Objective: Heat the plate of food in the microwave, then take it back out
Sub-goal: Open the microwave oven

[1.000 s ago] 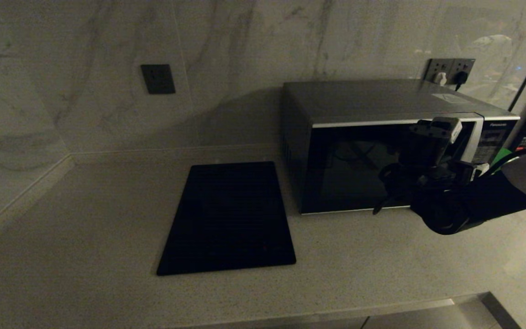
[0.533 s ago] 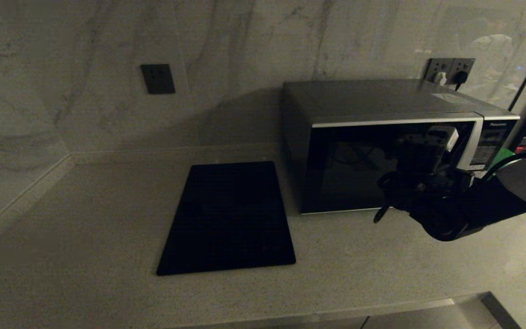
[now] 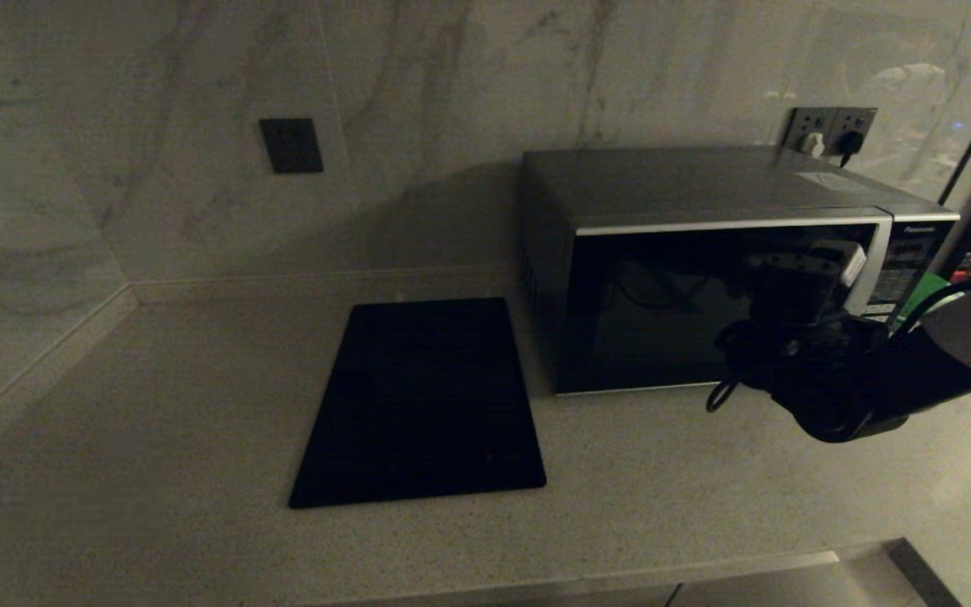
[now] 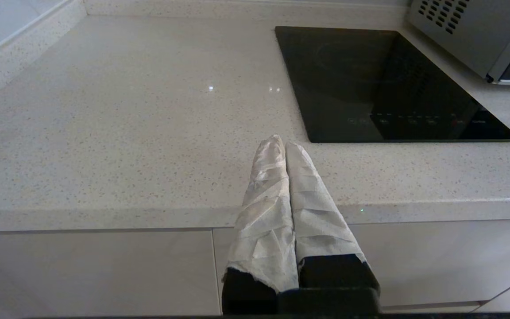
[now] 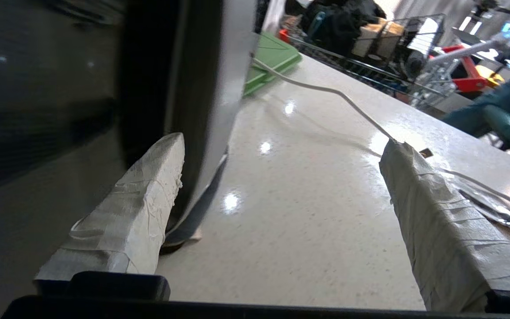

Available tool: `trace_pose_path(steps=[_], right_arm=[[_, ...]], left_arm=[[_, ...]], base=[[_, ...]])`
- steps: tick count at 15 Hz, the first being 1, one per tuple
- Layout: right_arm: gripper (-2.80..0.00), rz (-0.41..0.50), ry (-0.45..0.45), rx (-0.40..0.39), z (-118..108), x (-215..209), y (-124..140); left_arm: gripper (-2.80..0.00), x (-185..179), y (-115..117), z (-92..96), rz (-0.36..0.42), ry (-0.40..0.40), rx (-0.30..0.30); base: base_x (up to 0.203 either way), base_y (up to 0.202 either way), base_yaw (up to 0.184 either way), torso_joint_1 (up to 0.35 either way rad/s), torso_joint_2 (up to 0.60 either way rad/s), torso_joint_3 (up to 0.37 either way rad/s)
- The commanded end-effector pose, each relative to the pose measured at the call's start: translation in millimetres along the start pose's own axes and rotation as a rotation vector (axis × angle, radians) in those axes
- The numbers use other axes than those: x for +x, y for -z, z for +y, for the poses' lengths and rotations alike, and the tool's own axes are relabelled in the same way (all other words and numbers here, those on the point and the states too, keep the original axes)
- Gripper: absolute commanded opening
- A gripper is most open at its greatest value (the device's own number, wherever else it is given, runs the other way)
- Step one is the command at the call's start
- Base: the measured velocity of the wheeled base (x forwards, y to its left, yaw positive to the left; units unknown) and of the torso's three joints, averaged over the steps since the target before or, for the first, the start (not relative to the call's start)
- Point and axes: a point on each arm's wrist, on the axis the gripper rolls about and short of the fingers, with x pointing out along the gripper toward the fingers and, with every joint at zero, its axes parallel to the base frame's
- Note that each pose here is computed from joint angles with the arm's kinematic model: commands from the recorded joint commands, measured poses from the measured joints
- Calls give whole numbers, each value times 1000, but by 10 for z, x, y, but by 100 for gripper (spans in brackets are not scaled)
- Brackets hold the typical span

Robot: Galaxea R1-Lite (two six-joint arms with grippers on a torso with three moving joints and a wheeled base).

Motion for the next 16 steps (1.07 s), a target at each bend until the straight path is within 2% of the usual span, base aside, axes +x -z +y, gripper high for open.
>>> trace_pose_path(steps=[1,8,16], right_arm=[[0,2,28,6,-16,83,-1],[0,10,60,-3,-36,221,40],[0,13,82,-1,85,347,100]], left_arm=[[-280,0,0,0,-1,1,-1],[-280,0,0,0,-1,-1,-1],[-280,0,0,0,-1,-1,-1]], base=[[0,0,0,0,0,0],[0,0,0,0,0,0],[0,0,0,0,0,0]])
